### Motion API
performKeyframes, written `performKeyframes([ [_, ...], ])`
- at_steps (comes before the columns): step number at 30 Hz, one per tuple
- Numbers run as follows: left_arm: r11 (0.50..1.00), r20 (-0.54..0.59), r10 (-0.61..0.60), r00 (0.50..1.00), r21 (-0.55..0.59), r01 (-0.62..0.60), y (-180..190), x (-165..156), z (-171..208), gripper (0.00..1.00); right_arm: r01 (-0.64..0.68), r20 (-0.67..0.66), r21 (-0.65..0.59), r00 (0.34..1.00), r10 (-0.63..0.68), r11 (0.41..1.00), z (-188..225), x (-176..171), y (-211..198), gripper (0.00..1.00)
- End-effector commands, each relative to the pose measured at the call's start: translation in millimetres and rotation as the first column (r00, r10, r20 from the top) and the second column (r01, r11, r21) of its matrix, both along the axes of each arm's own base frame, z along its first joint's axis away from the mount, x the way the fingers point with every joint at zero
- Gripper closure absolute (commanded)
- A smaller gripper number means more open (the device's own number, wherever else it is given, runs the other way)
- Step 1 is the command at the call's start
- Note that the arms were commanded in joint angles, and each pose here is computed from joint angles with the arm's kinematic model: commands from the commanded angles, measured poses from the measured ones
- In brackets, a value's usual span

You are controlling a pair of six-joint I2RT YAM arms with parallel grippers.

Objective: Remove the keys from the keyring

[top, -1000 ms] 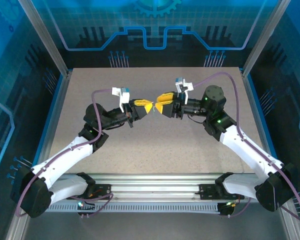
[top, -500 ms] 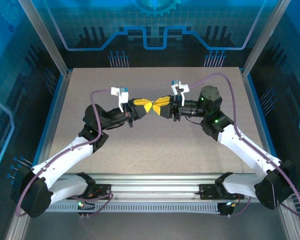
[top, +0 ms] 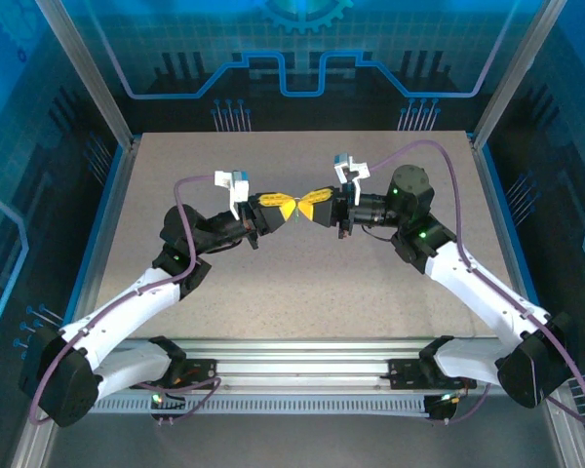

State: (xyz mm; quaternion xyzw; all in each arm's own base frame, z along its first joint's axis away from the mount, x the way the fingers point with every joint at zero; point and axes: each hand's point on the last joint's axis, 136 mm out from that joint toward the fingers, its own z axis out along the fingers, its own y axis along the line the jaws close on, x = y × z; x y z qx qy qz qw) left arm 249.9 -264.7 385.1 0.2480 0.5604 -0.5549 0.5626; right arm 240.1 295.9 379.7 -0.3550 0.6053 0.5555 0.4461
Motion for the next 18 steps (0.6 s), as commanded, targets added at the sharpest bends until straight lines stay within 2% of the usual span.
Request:
performKeyframes([
  [1, 1.0, 0.008, 0.004, 1.0, -0.004, -0.004, 3, -5, 4, 0.85, -0.032, 0.069, 0.001, 0.997, 0.032, 0.999, 19, -9, 2, 1.0],
  [4, 1.0, -0.022, -0.009, 1.0, 0.011, 0.009, 5, -7, 4, 0.7, -0.036, 0.071, -0.032, 0.997, 0.039, 0.999, 17, -10, 1, 1.0],
  [10, 0.995, -0.056, -0.078, 0.995, 0.052, 0.081, 8, -15, 12, 0.53, -0.066, 0.061, -0.08, 0.996, 0.071, 0.995, 16, -15, -3, 1.0],
  [13, 0.992, -0.052, -0.107, 0.993, 0.055, 0.109, 8, -18, 17, 0.48, -0.095, 0.058, -0.092, 0.993, 0.1, 0.991, 16, -20, -3, 1.0],
  [18, 0.983, -0.067, -0.165, 0.984, 0.069, 0.169, 3, -21, 21, 0.46, -0.126, 0.056, -0.089, 0.99, 0.131, 0.988, 17, -24, -2, 1.0],
])
